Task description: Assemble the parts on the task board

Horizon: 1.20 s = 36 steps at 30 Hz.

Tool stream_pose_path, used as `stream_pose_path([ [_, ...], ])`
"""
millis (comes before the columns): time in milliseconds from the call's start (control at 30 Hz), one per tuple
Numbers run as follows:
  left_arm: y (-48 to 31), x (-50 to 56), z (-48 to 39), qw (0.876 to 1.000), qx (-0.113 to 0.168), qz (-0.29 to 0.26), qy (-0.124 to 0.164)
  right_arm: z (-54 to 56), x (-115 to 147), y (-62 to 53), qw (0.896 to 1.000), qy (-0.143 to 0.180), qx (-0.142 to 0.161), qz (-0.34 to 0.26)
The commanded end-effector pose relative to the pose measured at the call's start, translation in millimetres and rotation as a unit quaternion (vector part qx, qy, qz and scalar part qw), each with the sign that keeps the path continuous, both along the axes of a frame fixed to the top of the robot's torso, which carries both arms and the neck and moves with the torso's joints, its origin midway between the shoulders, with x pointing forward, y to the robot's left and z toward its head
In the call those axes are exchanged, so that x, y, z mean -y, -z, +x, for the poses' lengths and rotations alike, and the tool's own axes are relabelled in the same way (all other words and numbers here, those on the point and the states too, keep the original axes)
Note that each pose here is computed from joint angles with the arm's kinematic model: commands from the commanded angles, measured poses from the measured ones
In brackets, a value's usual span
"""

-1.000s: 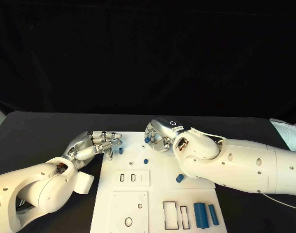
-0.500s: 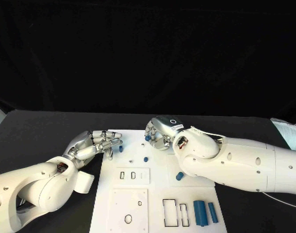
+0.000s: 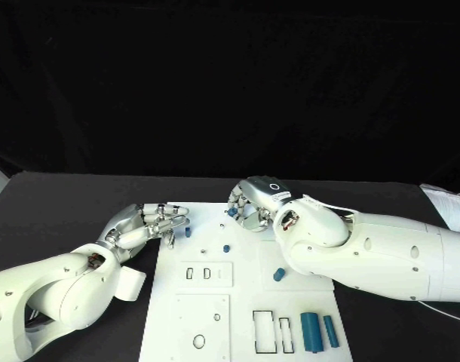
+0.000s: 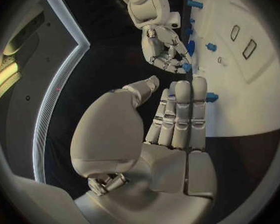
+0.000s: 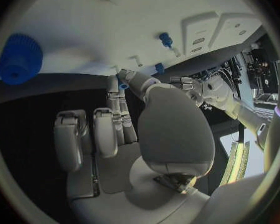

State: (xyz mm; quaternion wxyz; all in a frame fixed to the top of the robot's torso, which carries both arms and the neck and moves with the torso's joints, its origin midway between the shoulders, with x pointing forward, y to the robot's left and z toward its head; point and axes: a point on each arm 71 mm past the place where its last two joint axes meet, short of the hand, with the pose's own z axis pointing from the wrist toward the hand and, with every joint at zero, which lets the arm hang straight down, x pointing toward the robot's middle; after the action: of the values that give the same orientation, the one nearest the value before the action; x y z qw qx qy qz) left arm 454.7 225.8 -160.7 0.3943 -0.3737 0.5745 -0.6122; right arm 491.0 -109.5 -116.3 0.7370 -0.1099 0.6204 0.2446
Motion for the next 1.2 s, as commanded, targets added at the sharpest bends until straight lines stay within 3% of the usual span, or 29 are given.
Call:
stream_pose_path([
  [33,-1.3,1.6,-0.3,1.0,0.003,-0.002,0.007,-1.4,0,-1.2,1.0,0.0,0.005,-0.003],
  [767,-1.7,5.0,-1.2,1.0,0.002,-0.004,0.012,14.3,-12,0.5,1.0,0.005,0.006,-0.01],
  [1200,-2.0,4.8,-1.4,1.0,0.003,-0.004,0.012,19.1,-12,4.3,1.0,0.011,-0.009,-0.025],
])
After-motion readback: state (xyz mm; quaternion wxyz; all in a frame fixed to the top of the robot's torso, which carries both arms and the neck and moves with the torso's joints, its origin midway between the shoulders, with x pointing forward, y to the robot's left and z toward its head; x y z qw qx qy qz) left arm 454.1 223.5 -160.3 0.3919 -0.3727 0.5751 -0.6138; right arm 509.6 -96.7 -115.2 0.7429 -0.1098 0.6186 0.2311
